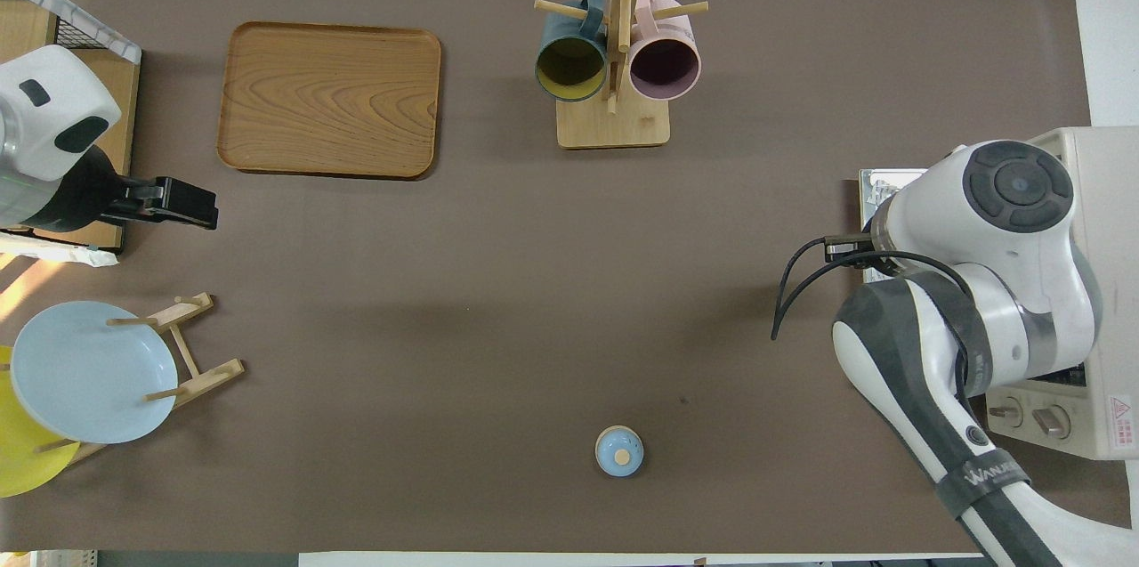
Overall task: Put corn in oven
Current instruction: 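Push the plate into the open oven with the right gripper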
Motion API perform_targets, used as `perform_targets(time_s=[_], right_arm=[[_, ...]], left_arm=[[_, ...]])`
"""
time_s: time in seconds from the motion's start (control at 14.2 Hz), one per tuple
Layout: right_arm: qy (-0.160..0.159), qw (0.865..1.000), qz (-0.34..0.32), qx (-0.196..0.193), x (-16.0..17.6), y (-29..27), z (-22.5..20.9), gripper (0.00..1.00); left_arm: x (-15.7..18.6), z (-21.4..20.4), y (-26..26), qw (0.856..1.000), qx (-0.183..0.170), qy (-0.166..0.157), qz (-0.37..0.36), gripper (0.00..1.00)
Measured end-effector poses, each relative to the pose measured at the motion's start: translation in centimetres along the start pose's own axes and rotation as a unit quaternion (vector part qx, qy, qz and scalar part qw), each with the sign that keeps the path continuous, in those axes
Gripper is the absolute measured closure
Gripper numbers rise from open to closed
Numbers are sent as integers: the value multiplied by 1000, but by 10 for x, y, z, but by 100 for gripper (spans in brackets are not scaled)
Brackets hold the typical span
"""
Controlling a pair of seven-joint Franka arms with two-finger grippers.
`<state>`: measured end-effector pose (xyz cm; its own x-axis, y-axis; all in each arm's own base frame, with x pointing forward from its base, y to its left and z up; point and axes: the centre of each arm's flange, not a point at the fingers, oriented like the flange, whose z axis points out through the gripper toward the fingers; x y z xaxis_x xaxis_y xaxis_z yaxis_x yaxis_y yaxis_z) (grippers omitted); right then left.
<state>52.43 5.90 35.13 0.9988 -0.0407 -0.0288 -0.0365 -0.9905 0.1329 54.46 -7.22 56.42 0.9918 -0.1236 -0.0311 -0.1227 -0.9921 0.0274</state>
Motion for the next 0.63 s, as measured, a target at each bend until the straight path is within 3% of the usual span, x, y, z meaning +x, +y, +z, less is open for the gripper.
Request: perform_targets(time_s=[0.63], right_arm=[[-6, 1000, 19, 7, -5, 11, 47, 99]], left_arm=[[0, 0, 0, 1000, 0, 0, 0, 0]])
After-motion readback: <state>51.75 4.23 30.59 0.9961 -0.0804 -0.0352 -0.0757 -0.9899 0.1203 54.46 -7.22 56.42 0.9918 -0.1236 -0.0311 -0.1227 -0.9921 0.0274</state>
